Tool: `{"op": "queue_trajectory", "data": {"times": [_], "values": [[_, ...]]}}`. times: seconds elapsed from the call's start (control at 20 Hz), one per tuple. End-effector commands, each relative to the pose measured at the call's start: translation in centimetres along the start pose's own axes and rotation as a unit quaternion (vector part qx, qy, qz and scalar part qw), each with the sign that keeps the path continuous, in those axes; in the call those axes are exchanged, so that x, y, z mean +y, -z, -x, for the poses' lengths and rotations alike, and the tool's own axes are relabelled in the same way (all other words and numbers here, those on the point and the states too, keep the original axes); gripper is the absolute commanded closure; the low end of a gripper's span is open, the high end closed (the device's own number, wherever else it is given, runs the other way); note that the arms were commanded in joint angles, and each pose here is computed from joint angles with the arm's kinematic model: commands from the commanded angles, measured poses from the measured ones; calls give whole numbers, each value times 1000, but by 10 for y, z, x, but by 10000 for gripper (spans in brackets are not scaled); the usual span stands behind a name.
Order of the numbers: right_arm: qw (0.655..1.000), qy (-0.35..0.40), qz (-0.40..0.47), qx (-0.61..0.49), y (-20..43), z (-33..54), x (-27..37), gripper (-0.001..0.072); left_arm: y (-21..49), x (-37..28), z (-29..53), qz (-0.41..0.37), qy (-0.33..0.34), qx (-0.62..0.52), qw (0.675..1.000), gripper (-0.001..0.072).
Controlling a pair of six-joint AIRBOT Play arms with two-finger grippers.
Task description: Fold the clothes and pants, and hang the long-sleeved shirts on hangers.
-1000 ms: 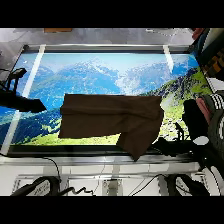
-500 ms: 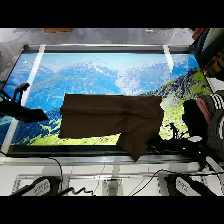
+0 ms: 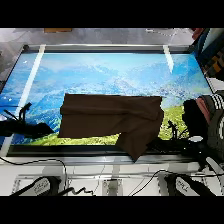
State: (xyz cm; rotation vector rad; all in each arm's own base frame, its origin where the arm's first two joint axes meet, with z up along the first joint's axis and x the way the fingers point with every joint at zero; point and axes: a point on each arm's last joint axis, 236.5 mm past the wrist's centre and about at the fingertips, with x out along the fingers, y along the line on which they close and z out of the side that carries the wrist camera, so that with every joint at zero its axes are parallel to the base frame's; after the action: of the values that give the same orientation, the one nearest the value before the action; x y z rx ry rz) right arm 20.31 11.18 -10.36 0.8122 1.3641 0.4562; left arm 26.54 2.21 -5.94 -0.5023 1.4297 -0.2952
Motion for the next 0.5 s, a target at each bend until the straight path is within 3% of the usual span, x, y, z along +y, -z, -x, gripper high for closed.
{"op": "queue_trajectory", "data": {"times": [0.0,0.45], "values": [[1000,-9,18,0,1,3,7,695,-1,4,-21,31,13,-32,999,303],[1000,-9,23,-1,-2,5,9,695,4,13,-64,95,47,-11,994,303]]}}
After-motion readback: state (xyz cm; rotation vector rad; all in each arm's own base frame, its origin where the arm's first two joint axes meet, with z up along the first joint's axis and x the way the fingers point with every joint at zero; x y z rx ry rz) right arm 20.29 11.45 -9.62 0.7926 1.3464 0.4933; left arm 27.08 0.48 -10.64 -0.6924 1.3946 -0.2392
